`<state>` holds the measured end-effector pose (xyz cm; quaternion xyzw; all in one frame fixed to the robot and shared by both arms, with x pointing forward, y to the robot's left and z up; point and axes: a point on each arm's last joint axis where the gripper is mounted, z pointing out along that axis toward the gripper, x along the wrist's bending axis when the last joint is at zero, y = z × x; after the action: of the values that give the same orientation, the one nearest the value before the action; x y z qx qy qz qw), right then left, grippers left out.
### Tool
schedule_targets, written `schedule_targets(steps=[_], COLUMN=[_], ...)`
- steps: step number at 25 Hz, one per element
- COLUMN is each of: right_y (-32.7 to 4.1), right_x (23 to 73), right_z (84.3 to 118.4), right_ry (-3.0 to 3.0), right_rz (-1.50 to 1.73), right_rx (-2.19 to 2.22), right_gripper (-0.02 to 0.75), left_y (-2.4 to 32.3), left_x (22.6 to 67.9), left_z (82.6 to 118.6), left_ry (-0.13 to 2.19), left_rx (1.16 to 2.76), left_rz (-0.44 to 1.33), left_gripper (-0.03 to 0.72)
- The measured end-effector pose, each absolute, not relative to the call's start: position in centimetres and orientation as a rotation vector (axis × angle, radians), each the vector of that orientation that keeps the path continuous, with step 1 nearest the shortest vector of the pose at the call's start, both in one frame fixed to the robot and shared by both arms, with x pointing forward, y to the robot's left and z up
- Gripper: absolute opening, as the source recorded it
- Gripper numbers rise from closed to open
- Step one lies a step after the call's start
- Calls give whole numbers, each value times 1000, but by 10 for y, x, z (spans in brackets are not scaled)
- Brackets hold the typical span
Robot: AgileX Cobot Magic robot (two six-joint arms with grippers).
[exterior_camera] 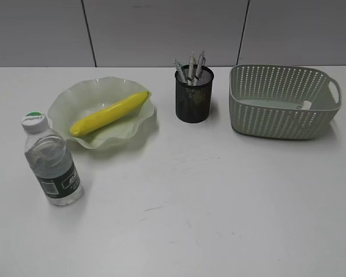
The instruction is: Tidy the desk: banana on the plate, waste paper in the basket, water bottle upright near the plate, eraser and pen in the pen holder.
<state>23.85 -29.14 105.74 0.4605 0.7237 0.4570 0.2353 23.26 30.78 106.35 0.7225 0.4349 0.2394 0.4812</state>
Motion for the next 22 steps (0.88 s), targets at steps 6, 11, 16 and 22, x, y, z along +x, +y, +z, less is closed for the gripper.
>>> schedule_targets(steps=[6, 11, 16, 22], right_y=[-291, -291, -292, -292], right_x=[238, 238, 234, 232], right_z=[1057, 1057, 1057, 1057], right_ry=[1985, 1879, 1650, 1584], right_rz=[1253, 1209, 1126, 1102], right_rx=[1263, 1358, 1489, 1519], right_gripper=[246, 246, 246, 246], left_y=[307, 307, 306, 305], left_x=[233, 231, 229, 229], left_z=[1063, 1063, 1063, 1063], left_ry=[1065, 1173, 1360, 1389], left_rx=[1767, 1696, 1586, 1564], left_rz=[582, 662, 790, 812], left_gripper=[247, 247, 247, 247])
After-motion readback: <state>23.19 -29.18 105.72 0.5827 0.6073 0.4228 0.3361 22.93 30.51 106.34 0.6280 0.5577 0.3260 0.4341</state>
